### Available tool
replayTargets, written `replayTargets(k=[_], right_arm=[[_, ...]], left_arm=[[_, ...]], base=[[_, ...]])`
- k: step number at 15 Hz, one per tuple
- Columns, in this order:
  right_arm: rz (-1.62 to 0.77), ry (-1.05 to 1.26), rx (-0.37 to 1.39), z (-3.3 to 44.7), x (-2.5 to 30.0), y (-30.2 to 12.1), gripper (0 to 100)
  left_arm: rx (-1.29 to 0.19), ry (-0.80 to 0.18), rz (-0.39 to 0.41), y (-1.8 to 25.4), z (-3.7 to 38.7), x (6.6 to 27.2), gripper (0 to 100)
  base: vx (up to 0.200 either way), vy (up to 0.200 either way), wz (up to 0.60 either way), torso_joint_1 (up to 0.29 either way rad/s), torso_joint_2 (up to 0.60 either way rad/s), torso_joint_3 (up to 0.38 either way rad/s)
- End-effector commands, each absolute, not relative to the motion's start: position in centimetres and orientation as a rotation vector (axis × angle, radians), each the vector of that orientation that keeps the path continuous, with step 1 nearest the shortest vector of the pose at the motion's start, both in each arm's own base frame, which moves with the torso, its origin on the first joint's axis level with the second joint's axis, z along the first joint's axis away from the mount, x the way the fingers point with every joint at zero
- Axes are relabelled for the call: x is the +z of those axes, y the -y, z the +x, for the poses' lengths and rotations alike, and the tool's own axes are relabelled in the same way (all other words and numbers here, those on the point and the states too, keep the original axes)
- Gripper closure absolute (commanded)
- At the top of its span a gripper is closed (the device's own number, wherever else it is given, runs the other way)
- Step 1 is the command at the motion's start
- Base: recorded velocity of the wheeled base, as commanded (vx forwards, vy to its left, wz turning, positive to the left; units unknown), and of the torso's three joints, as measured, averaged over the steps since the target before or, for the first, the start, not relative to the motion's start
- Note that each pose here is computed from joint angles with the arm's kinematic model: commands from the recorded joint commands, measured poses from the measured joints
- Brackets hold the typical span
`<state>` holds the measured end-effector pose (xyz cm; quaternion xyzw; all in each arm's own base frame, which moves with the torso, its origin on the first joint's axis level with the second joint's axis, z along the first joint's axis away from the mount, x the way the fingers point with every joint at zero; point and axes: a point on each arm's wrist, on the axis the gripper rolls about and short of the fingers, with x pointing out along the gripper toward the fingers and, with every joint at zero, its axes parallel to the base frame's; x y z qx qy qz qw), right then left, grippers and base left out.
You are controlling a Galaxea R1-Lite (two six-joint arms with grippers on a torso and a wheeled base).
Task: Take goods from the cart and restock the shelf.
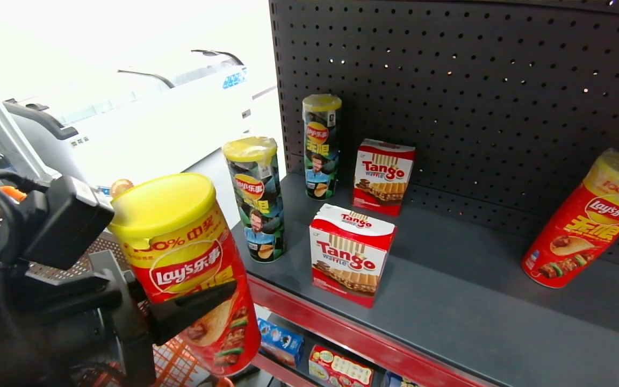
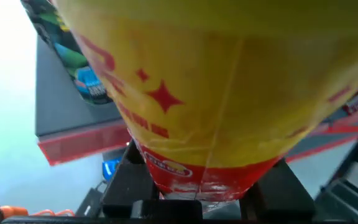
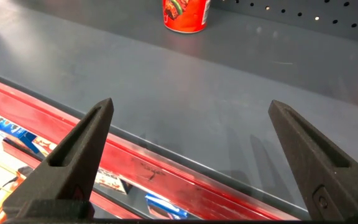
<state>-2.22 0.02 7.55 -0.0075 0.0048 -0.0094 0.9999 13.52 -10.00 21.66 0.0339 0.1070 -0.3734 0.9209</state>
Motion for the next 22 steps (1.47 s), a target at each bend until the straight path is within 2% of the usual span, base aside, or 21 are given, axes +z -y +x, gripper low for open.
replayTargets(k=[1, 4, 8, 14, 20, 22], right_arm=[[-0.015, -0.011, -0.018, -2.2, 7.6, 0.0, 0], [-0.015, -0.011, -0.018, -2.2, 7.6, 0.0, 0], [-0.014, -0.011, -0.018, -2.2, 7.6, 0.0, 0], [-0.014, -0.011, -0.018, -2.2, 7.6, 0.0, 0], [-0.015, -0.011, -0.018, -2.2, 7.6, 0.0, 0], [-0.015, -0.011, -0.018, -2.2, 7.6, 0.0, 0]], left_arm=[[-0.786, -0.181, 0.064, 9.5, 12.3, 22.3, 100], [-0.793, -0.176, 0.064, 9.6, 12.3, 22.4, 100], [-0.897, -0.177, 0.064, 10.0, 11.9, 22.4, 100], [-0.968, -0.172, 0.062, 10.7, 11.2, 22.5, 100], [-0.991, -0.177, 0.065, 10.9, 10.9, 22.4, 100], [-0.990, -0.175, 0.065, 10.9, 10.9, 22.4, 100]], base=[[0.000, 0.000, 0.00, 0.000, 0.00, 0.000], [0.000, 0.000, 0.00, 0.000, 0.00, 0.000], [0.000, 0.000, 0.00, 0.000, 0.00, 0.000], [0.000, 0.000, 0.00, 0.000, 0.00, 0.000], [0.000, 0.000, -0.60, 0.002, 0.00, 0.005], [0.000, 0.000, 0.00, 0.000, 0.00, 0.000]])
